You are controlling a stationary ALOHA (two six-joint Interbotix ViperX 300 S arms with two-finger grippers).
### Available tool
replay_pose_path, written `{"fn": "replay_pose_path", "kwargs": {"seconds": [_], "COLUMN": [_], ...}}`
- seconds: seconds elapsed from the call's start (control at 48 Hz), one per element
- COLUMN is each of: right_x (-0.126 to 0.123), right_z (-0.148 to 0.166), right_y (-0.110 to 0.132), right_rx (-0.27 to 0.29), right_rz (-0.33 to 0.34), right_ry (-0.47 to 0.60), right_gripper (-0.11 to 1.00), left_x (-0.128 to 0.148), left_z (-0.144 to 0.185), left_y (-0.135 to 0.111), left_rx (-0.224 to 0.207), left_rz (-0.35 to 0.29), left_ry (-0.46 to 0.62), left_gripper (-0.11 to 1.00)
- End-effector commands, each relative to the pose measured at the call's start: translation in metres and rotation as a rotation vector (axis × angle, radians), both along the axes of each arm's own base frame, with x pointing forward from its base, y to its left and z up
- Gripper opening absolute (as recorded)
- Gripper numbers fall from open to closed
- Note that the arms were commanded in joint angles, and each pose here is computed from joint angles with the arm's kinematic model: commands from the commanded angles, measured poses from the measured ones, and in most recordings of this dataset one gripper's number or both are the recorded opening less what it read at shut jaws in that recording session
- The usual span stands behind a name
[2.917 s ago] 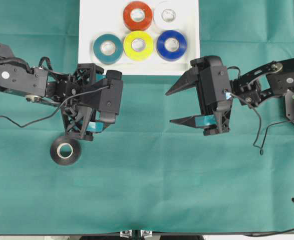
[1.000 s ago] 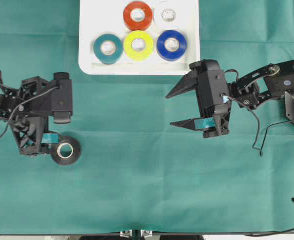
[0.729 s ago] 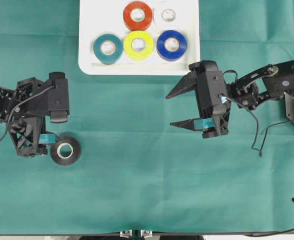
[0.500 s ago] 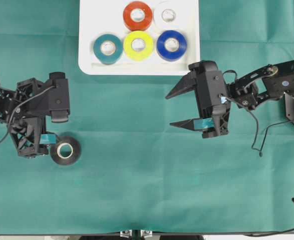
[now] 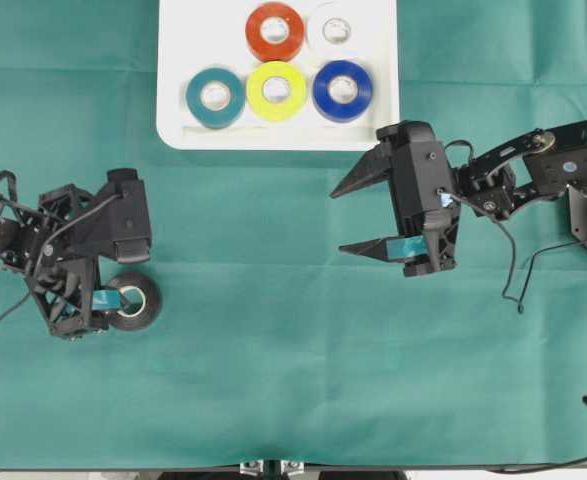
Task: Put the tape alternately from left to right into the white case.
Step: 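Lower the left gripper onto the black tape roll and grasp it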
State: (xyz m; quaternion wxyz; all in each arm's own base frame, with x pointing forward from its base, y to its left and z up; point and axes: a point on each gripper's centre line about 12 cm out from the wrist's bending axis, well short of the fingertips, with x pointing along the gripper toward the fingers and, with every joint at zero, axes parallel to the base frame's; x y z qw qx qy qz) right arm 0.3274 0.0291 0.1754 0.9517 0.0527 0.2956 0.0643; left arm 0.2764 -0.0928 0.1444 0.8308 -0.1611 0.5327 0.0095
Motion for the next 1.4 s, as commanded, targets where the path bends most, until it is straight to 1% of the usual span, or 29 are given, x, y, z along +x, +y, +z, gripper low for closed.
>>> {"fn": "replay_pose_path", "kwargs": {"seconds": [0.0, 0.562, 0.812, 1.208, 1.312, 1.375], "right_x": [0.004, 0.004, 0.006, 0.007, 0.007, 0.007], "right_z": [0.008, 0.008, 0.005, 0.005, 0.005, 0.005], "right_y": [0.002, 0.002, 0.002, 0.003, 0.002, 0.003], "right_rx": [0.007, 0.007, 0.007, 0.007, 0.007, 0.006], "right_rz": [0.005, 0.005, 0.005, 0.006, 0.005, 0.005], "right_ry": [-0.027, -0.026, -0.016, -0.016, -0.016, -0.015], "right_gripper": [0.84, 0.84, 0.84, 0.84, 0.84, 0.84], "left_x": [0.007, 0.011, 0.013, 0.015, 0.016, 0.016], "left_z": [0.007, -0.019, -0.038, -0.039, -0.038, -0.037], "left_y": [-0.004, -0.004, -0.003, -0.003, -0.003, -0.003], "left_rx": [-0.012, 0.005, 0.021, 0.021, 0.02, 0.019], "left_rz": [-0.002, 0.003, 0.008, 0.003, 0.003, 0.003], "left_ry": [-0.031, 0.015, 0.061, 0.051, 0.045, 0.045], "left_gripper": [0.92, 0.92, 0.92, 0.91, 0.88, 0.8]}}
